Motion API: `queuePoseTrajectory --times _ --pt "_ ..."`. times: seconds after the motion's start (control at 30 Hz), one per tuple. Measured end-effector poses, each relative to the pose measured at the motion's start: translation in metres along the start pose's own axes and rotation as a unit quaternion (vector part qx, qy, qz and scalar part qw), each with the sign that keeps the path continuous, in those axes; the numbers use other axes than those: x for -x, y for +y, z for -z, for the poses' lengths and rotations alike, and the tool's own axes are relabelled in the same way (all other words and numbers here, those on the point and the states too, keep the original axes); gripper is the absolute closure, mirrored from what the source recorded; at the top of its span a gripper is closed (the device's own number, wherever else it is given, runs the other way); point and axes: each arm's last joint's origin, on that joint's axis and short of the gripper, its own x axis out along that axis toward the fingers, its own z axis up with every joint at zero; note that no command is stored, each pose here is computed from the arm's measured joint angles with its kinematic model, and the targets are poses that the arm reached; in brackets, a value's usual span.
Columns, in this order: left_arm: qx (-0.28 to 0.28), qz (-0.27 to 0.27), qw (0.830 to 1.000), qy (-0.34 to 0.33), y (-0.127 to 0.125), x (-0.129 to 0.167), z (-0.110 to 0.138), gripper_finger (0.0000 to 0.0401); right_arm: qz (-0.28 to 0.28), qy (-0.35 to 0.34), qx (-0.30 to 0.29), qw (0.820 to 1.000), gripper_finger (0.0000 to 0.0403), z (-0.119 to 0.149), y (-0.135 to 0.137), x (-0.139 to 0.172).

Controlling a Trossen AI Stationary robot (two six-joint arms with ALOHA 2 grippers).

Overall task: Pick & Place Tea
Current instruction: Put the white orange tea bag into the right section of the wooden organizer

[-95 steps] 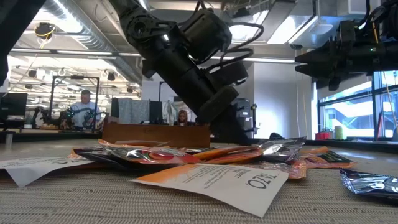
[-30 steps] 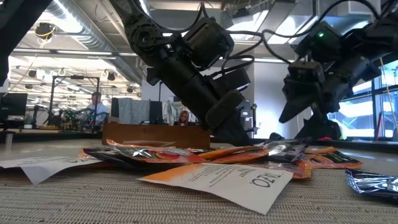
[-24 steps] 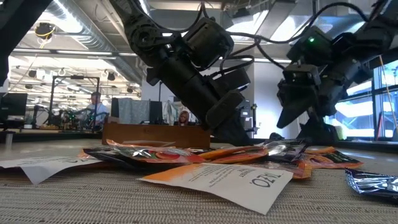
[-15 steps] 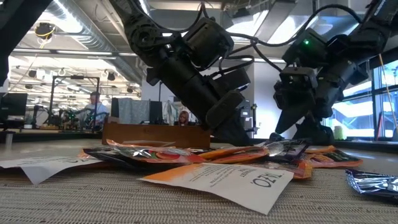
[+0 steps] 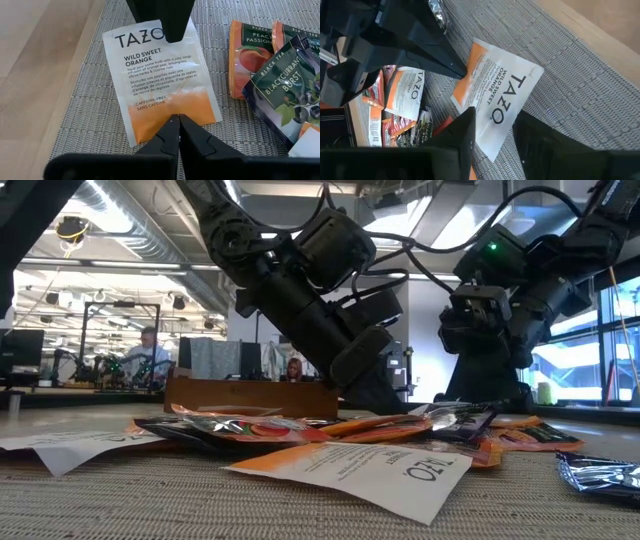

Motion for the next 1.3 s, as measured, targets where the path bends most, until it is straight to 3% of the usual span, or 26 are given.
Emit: queuePoseTrajectory --times 0.5,1.07,1.3 --pt "-0.001 -0.001 1.000 0.000 0.0000 0.0000 0.0000 0.0398 0.000 -0.003 0.013 1.000 0.0313 -0.0003 0.0002 0.0000" --pt "-0.001 0.000 1.000 -0.012 -0.0001 0.0000 -0.0022 0.0390 0.009 -0.011 0.061 0.998 0.0395 -0.0007 -0.0005 0.0001" --pt "-0.010 -0.008 1.000 -0.014 -0.0001 0.0055 -0.0062 0.0394 0.009 -0.011 0.067 0.998 0.0395 -0.0008 -0.0004 0.0002"
